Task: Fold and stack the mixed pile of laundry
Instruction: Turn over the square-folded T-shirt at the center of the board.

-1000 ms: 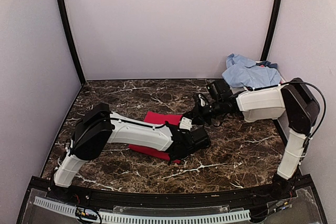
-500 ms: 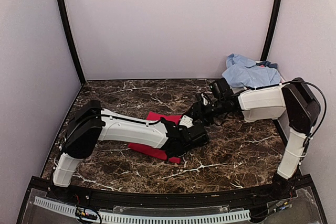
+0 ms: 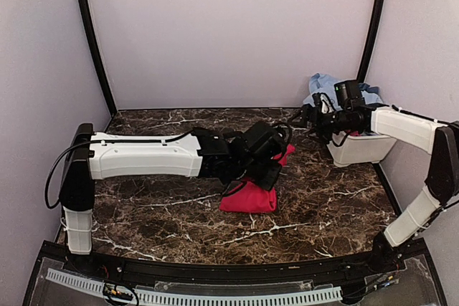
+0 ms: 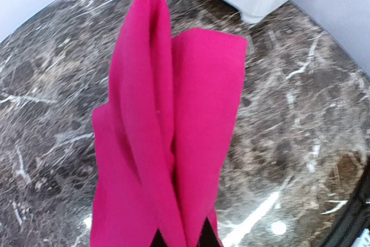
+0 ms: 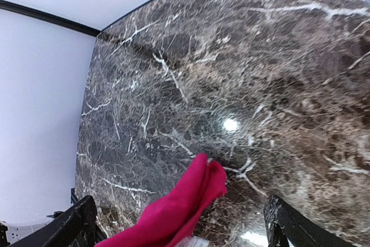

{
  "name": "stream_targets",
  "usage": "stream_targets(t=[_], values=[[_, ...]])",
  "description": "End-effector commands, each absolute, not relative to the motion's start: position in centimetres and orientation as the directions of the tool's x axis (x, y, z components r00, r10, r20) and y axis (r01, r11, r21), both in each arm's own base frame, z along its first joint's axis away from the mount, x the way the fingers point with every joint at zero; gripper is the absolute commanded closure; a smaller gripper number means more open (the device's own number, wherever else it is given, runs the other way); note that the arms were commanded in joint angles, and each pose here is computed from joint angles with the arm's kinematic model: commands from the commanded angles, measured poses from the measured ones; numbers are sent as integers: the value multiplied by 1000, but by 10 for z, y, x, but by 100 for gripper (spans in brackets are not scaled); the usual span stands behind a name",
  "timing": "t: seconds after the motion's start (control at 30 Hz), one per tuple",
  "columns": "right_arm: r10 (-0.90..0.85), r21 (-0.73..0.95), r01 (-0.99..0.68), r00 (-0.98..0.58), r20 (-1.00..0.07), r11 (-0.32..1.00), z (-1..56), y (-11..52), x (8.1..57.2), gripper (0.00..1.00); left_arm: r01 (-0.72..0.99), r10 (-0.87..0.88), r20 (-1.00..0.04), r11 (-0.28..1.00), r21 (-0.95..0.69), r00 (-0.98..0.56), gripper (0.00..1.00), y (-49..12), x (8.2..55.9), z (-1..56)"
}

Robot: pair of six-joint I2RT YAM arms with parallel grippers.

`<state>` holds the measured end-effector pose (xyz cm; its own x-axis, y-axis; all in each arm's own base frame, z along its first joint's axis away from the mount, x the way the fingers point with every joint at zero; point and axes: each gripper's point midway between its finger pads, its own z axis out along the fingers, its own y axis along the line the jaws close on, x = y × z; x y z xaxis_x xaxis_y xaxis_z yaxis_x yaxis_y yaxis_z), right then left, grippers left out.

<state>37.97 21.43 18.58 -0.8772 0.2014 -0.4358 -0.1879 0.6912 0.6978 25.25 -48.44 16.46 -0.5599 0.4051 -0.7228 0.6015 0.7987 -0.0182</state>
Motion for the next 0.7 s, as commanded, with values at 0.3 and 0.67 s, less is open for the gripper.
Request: stream_targets(t=[0.3,0.67], values=[[251,606,-179,-794,-554,775,224,136,376,1,603,95,-647,485,-634,-756,100,-477,270,266],[229,642,-210,-816,-531,738,217,146,371,1,267,-101,-389,572,-775,-916,93,-361,350,106]])
